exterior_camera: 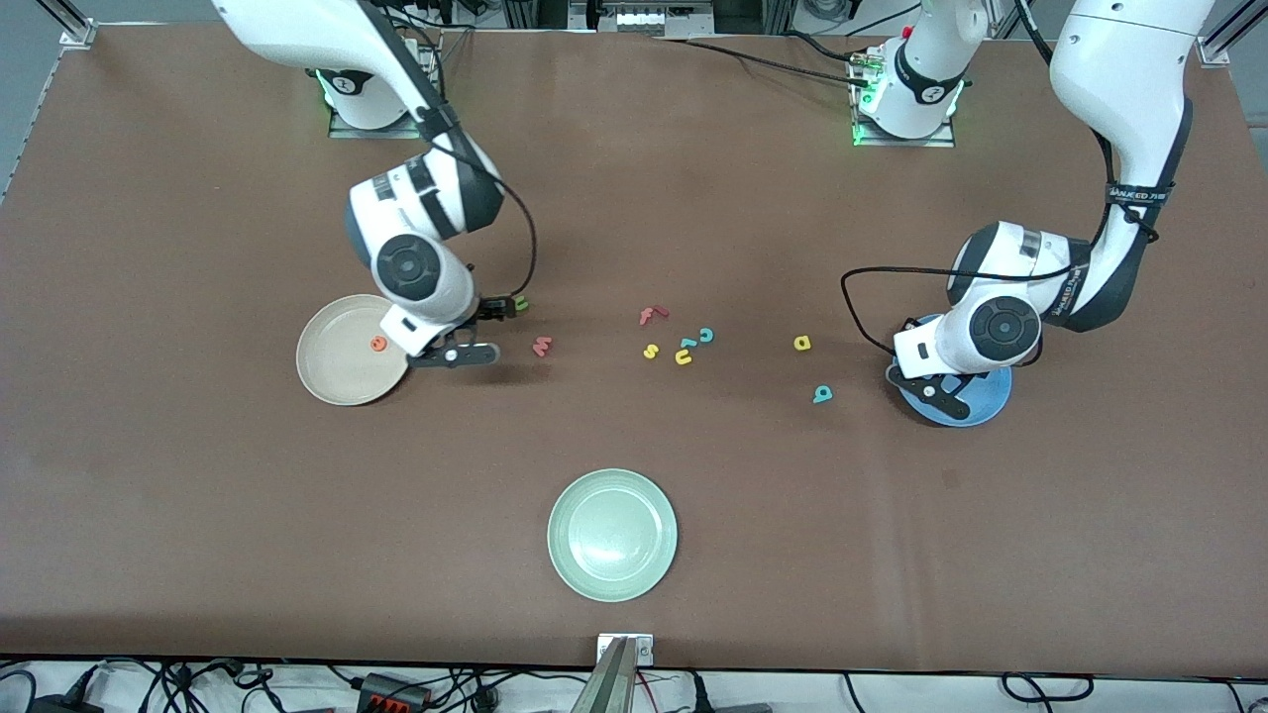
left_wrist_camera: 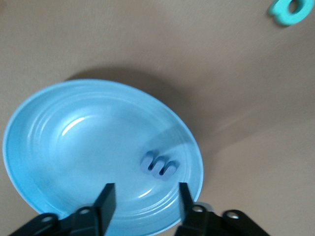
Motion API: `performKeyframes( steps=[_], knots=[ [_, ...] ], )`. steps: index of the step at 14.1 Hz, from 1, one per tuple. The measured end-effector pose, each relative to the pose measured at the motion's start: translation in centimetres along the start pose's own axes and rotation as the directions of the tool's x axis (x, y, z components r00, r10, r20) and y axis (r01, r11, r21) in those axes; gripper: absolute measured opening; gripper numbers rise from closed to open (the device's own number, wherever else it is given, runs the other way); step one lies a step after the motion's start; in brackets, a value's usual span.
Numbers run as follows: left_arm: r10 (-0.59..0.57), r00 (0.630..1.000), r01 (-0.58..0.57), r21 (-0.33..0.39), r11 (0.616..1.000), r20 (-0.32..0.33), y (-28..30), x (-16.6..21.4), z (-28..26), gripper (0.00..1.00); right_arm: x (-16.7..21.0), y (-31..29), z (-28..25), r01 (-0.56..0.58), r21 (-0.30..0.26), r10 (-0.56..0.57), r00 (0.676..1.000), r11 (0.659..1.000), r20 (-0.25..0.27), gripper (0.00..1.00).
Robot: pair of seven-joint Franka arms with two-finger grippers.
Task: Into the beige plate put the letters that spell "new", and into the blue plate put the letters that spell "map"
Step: 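Grasp the green u with the right gripper while the left gripper reaches letters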
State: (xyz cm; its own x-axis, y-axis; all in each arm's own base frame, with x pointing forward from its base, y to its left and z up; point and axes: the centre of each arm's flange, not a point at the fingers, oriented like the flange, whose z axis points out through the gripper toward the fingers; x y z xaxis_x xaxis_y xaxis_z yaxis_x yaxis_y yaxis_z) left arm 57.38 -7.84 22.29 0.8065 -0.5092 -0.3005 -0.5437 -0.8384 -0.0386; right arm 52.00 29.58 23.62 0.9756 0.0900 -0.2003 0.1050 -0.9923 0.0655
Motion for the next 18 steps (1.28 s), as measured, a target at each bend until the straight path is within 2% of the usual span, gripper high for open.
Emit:
performKeyframes(
  steps=[1,4,6,8,10,11,12,13,14,15,18],
  knots=[
    [0.017,1.000,-0.016,0.006,1.000,-0.021,0.8,0.6,-1.0,0.75,-0.4,-1.0,1.0,0.018,-0.001,-0.018,1.000,1.000,-0.009,1.00],
    [0.102,0.987,-0.098,0.036,0.994,-0.127,5.7,3.8,-6.7,1.00,-2.3,-4.4,4.3,0.082,-0.013,-0.082,0.996,0.997,-0.018,1.00],
    [0.136,0.977,-0.130,0.050,0.990,-0.165,8.2,5.3,-8.8,1.00,-3.1,-5.3,6.0,0.118,-0.025,-0.118,0.993,0.993,-0.003,1.00],
    [0.178,0.968,-0.172,0.048,0.984,-0.177,9.3,6.8,-8.7,1.00,-3.3,-5.5,6.7,0.172,-0.029,-0.172,0.985,0.985,0.007,1.00],
    [0.305,0.934,-0.300,0.056,0.952,-0.184,9.2,8.6,-7.8,1.00,-3.3,-5.4,6.9,0.217,-0.030,-0.216,0.976,0.976,0.013,1.00],
    [0.376,0.909,-0.371,0.058,0.927,-0.180,8.9,9.2,-6.9,1.00,-3.4,-5.4,7.0,0.227,-0.031,-0.226,0.974,0.973,0.015,0.93],
    [0.448,0.877,-0.445,0.057,0.894,-0.171,8.7,9.7,-5.8,1.00,-3.4,-5.4,7.1,0.233,-0.031,-0.233,0.972,0.972,0.016,0.79],
    [0.511,0.844,-0.510,0.052,0.859,-0.163,8.7,10.0,-4.4,1.00,-3.5,-5.4,7.1,0.237,-0.031,-0.236,0.972,0.971,0.016,0.72],
    [0.553,0.817,-0.553,0.050,0.832,-0.165,8.9,10.3,-3.1,1.00,-3.5,-5.4,7.2,0.239,-0.030,-0.239,0.971,0.971,0.009,0.71],
    [0.580,0.794,-0.581,0.054,0.812,-0.181,9.3,10.5,-1.8,1.00,-3.5,-5.4,7.3,0.239,-0.027,-0.240,0.971,0.971,0.001,0.66],
    [0.632,0.745,-0.631,0.081,0.772,-0.214,11.0,10.3,1.5,1.00,-3.5,-5.5,7.2,0.242,-0.026,-0.242,0.970,0.970,-0.005,0.60]
  ],
)
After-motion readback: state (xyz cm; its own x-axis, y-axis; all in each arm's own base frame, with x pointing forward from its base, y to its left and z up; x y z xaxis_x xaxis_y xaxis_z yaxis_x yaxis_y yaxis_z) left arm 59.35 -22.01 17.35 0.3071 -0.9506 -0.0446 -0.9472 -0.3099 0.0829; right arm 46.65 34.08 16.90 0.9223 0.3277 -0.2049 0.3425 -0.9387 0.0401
